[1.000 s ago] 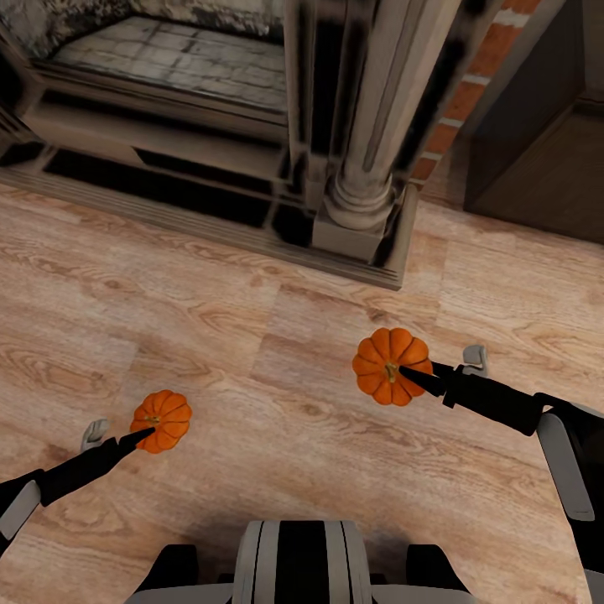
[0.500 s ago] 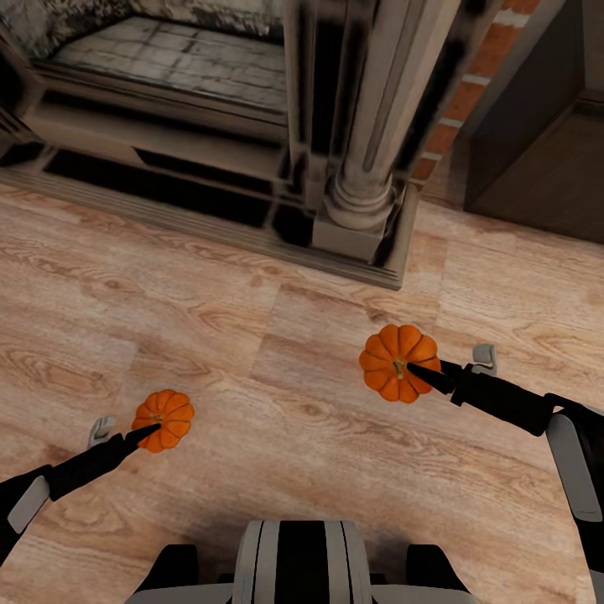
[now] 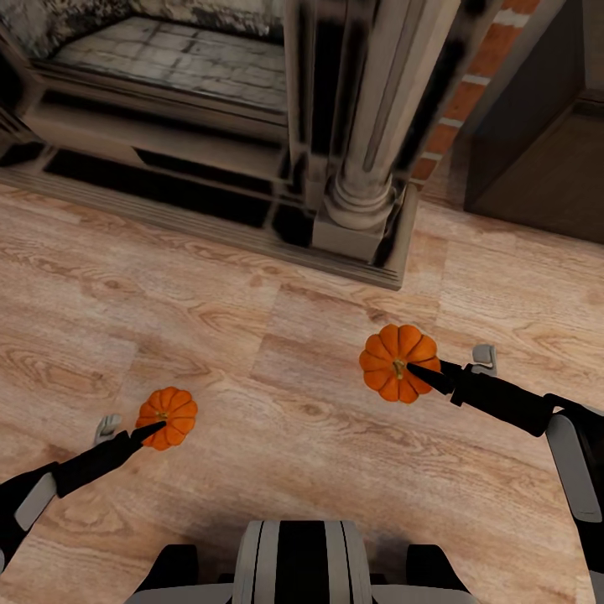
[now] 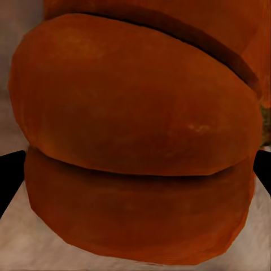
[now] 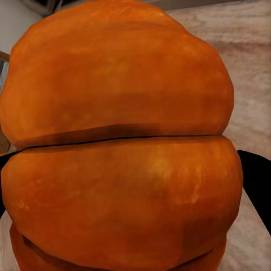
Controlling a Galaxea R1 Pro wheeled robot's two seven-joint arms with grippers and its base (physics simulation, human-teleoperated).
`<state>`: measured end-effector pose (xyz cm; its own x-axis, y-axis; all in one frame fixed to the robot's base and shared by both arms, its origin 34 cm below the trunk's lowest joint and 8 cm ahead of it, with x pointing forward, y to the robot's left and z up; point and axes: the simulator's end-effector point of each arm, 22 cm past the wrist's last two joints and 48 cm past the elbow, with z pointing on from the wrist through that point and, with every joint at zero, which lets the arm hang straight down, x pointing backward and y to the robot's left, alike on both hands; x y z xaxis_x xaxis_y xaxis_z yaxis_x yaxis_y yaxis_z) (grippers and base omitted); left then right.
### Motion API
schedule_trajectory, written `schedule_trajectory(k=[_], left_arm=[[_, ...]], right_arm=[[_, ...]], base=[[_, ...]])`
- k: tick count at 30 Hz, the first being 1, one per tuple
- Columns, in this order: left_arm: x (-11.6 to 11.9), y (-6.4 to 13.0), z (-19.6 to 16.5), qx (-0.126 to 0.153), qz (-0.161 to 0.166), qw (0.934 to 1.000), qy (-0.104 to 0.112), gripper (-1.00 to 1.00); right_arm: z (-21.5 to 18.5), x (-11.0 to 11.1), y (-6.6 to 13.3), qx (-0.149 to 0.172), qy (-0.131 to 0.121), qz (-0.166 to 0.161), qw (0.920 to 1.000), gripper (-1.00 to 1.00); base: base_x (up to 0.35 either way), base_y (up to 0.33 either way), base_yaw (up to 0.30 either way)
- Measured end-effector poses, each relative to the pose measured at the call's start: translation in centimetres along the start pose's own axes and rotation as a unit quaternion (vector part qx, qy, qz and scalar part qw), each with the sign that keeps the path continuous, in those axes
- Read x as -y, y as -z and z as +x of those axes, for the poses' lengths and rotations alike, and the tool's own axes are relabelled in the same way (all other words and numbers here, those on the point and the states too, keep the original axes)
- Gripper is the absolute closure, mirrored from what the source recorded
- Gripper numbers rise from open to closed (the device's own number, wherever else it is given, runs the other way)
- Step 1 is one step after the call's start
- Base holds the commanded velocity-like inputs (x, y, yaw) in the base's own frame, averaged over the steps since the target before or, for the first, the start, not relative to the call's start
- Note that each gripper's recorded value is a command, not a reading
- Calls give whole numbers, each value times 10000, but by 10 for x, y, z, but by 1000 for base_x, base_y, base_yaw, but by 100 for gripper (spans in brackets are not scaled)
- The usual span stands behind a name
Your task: Place each of the two pumpkins and all three candles from the living room inside a cabinet in the living room (use any cabinet), then make sure every cabinet is closed, and position the cauldron so it is next to a table in the living room.
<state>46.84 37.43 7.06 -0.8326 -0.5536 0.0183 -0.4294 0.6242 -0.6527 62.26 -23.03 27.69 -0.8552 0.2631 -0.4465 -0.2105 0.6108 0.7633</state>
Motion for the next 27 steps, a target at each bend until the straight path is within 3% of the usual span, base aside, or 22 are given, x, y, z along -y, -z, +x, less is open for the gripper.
schedule_trajectory(k=[7, 22, 27], left_arm=[[21, -4, -7, 31, 324, 9991, -278, 100], [32, -3, -6, 21, 548, 9979, -341, 100], [57, -1, -12, 56, 949, 9941, -523, 100]], right_arm=[[1, 0, 0, -1, -3, -1, 10000, 100], [1, -1, 0, -2, -10, -8, 10000, 100], [1, -1, -1, 3, -11, -14, 10000, 100]], base=[[0, 0, 0], [0, 0, 0], [0, 0, 0]])
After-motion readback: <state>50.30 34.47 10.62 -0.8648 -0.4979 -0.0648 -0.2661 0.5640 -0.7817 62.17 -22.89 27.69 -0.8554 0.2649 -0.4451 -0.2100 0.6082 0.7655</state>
